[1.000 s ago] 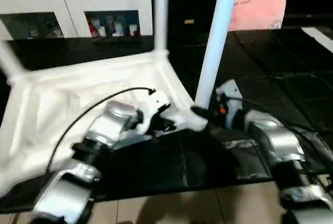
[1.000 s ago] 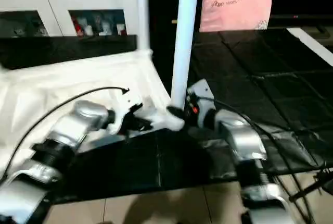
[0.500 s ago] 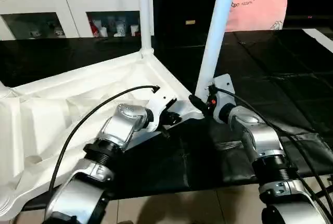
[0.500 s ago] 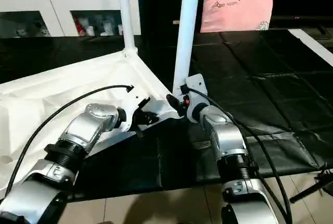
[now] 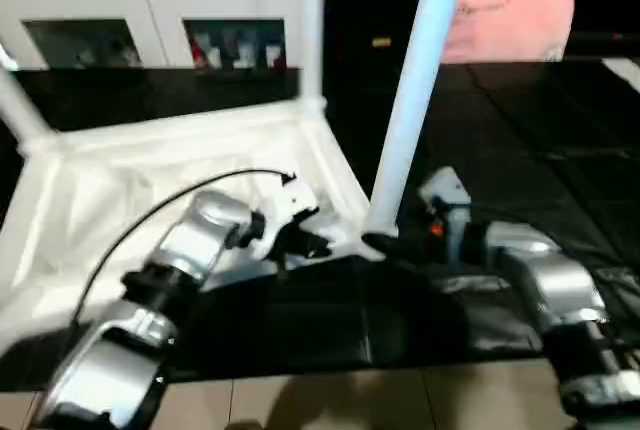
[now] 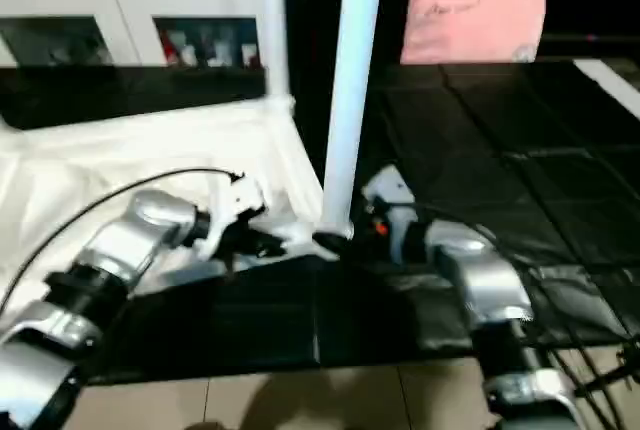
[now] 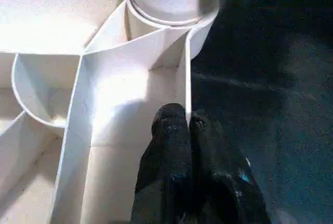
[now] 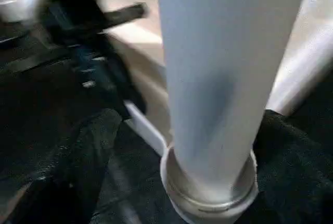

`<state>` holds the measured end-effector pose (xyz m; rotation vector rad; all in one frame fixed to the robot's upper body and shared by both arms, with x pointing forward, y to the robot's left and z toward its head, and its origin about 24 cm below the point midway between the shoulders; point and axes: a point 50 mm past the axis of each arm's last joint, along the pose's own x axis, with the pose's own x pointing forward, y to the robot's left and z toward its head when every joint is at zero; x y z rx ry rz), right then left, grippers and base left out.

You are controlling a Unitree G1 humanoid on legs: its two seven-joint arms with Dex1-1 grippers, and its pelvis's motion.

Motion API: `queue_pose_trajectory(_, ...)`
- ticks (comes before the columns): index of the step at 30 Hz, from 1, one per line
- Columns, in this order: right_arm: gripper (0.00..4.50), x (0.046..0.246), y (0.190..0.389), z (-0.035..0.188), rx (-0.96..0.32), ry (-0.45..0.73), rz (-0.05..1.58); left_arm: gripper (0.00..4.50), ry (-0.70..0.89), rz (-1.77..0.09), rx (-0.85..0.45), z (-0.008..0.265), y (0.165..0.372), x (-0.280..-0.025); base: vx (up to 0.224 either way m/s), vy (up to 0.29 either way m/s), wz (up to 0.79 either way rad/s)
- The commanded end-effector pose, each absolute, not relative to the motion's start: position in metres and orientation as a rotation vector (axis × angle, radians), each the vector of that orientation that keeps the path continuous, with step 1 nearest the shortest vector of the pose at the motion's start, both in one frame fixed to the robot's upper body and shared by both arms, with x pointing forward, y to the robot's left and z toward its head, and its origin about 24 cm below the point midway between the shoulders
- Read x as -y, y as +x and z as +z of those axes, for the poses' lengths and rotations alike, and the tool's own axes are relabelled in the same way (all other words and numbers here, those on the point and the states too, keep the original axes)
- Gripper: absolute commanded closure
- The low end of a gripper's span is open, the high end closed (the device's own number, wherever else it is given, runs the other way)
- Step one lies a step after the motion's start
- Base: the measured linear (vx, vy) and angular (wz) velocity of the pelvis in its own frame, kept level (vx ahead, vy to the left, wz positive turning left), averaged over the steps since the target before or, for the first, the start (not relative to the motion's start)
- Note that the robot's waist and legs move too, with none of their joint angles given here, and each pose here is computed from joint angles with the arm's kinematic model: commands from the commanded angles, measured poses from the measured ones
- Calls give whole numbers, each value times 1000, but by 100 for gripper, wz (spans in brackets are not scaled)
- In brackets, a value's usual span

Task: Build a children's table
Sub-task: Rotate leg to tighten

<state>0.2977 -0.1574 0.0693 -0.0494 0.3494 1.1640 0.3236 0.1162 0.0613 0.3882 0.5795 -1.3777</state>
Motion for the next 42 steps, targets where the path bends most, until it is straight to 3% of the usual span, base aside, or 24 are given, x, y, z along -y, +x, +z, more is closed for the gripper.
queue_pose_trajectory(1,2,151,292,75,-326,-49,1291,450,432,-1496,-506,75,321,-103,0,0,0)
queue_pose_trajectory(7,2,165,295,80,-379,-100,1392,450,496,-1657,-526,80,315,-106,0,0,0)
queue_pose_trajectory(17,18,165,286,80,-420,-116,1567,450,561,-1765,-573,81,309,-112,0,0,0)
queue_pose_trajectory(22,62,164,284,78,-428,-119,1610,450,569,-1785,-577,80,308,-113,0,0,0)
queue_pose_trajectory(23,87,164,284,78,-427,-120,1611,450,568,-1785,-576,80,308,-113,0,0,0)
queue_pose_trajectory(37,191,160,279,73,-442,-130,1664,450,566,-1777,-574,79,309,-113,0,0,0)
queue_pose_trajectory(39,227,159,279,72,-443,-131,1666,450,564,-1772,-573,79,309,-113,0,0,0)
queue_pose_trajectory(42,236,158,278,71,-445,-126,1670,450,556,-1758,-572,78,310,-113,0,0,0)
